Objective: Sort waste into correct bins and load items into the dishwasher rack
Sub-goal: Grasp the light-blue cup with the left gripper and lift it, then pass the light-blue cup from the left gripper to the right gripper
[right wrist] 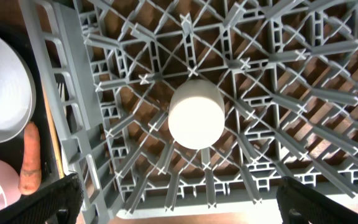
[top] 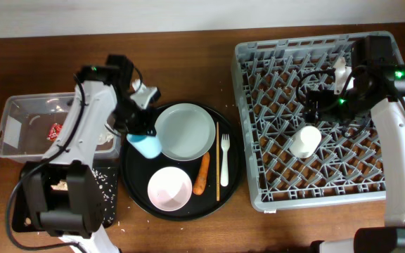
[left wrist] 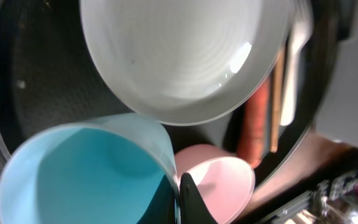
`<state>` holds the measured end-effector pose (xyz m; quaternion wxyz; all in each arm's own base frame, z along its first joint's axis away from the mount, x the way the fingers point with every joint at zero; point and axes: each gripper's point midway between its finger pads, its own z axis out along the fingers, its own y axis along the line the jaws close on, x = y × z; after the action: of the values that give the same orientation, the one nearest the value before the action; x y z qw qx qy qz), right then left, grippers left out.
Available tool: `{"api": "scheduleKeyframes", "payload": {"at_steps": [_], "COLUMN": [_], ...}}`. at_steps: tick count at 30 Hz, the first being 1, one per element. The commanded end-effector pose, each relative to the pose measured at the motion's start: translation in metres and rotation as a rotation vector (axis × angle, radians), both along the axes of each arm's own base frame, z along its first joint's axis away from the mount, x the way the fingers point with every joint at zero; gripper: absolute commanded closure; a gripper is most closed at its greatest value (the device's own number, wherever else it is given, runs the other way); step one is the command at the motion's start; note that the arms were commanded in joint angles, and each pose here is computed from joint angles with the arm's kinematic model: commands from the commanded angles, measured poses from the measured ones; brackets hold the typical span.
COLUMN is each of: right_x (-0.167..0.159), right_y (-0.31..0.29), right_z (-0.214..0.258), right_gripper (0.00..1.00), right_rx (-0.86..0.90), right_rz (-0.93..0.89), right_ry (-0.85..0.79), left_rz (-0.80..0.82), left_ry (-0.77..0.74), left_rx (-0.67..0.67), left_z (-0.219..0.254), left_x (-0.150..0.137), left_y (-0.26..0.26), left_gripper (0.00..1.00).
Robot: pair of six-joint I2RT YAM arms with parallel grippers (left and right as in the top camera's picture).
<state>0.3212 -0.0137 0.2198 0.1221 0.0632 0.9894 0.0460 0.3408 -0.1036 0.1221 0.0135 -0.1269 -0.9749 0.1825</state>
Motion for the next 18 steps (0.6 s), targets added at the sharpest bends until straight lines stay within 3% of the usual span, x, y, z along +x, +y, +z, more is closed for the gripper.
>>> {"api": "scheduleKeyframes", "payload": {"at_steps": [1, 4, 6, 9, 13, 15, 18], "right_x": [0.000, 0.000, 0.000, 0.005, 0.004, 0.005, 0.007], "right_y": [0.003, 0.003, 0.003, 0.002, 0.026, 0.038, 0.079], "right_z": [0.003, 0.003, 0.003, 0.004, 0.008, 0.012, 0.032], "right_gripper": [0.01, 0.01, 0.01, 0.01, 0.01, 0.01, 0.01], "right_rx": [0.008, 0.008, 0.008, 0.006, 0.141, 0.210, 0.456], "right_rz": [0.008, 0.008, 0.008, 0.008, 0.042, 0.061, 0.161], "right_ry": [-0.009, -0.009, -0.009, -0.029, -0.033, -0.043, -0.092], "left_rz": [0.025, -0.006, -0.147, -0.208, -0.300, -0.308, -0.310], "left_ry": [-0.097, -0.204, -0.296, -0.332, -0.386, -0.390, -0.386], "left_rx": [-0.097, -0.307, -0.621, -0.911, -1.132, -1.159, -1.173], "left_z": [0.053, 0.103, 0.145, 0.190, 0.226, 0.230, 0.232], "left_x": [0.023, 0.038, 0.036, 0.030, 0.019, 0.017, 0.016], "left_y": [-0.014, -0.045, -0.082, -0.103, -0.110, -0.110, -0.111], "left_gripper": [1.00, 1.00, 0.99, 1.00, 1.00, 1.00, 1.00]}}
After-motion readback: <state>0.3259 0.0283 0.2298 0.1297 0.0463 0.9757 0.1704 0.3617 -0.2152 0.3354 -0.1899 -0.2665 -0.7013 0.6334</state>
